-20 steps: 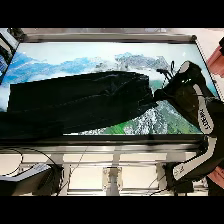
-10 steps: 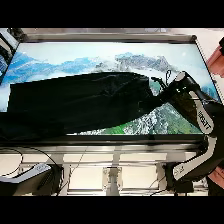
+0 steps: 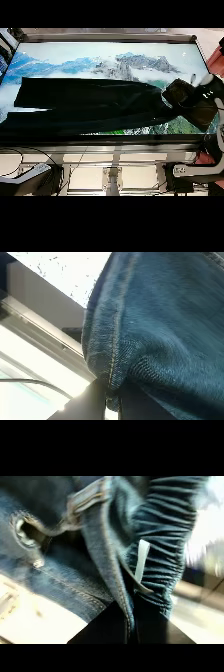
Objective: Fold the clothes and pants, and hang the long-sleeved shirts on hangers.
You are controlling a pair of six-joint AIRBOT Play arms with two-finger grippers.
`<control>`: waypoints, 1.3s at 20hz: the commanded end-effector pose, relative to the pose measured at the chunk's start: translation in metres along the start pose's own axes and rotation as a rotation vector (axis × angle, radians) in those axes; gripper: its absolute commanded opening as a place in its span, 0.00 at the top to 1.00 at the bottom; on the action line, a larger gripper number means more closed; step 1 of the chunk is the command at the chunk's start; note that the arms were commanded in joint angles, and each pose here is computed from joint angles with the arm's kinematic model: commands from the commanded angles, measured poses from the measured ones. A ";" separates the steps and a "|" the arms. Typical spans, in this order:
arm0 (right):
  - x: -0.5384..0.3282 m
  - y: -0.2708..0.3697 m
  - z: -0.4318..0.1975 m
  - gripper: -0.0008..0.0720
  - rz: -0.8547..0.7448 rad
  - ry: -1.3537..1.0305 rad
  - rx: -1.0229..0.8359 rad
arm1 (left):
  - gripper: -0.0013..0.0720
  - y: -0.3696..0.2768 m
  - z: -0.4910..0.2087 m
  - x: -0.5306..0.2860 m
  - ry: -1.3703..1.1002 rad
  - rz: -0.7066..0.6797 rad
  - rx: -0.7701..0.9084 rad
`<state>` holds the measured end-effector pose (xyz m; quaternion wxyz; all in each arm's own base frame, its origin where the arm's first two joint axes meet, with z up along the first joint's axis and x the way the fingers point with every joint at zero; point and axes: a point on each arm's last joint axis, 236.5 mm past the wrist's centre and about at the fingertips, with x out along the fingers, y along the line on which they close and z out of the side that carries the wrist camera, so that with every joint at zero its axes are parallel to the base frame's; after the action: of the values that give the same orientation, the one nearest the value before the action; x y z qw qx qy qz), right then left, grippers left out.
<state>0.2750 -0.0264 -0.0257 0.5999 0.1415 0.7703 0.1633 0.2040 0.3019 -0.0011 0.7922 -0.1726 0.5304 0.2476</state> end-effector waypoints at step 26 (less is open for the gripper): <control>-0.172 0.117 -0.068 0.95 0.167 -0.717 -0.197 | 0.92 -0.032 0.186 -0.178 -0.728 -0.191 -0.247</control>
<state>0.2531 0.0011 0.1820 0.8220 0.1914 0.4838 0.2316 0.3055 0.3300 0.2148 0.9175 -0.2218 0.1952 0.2663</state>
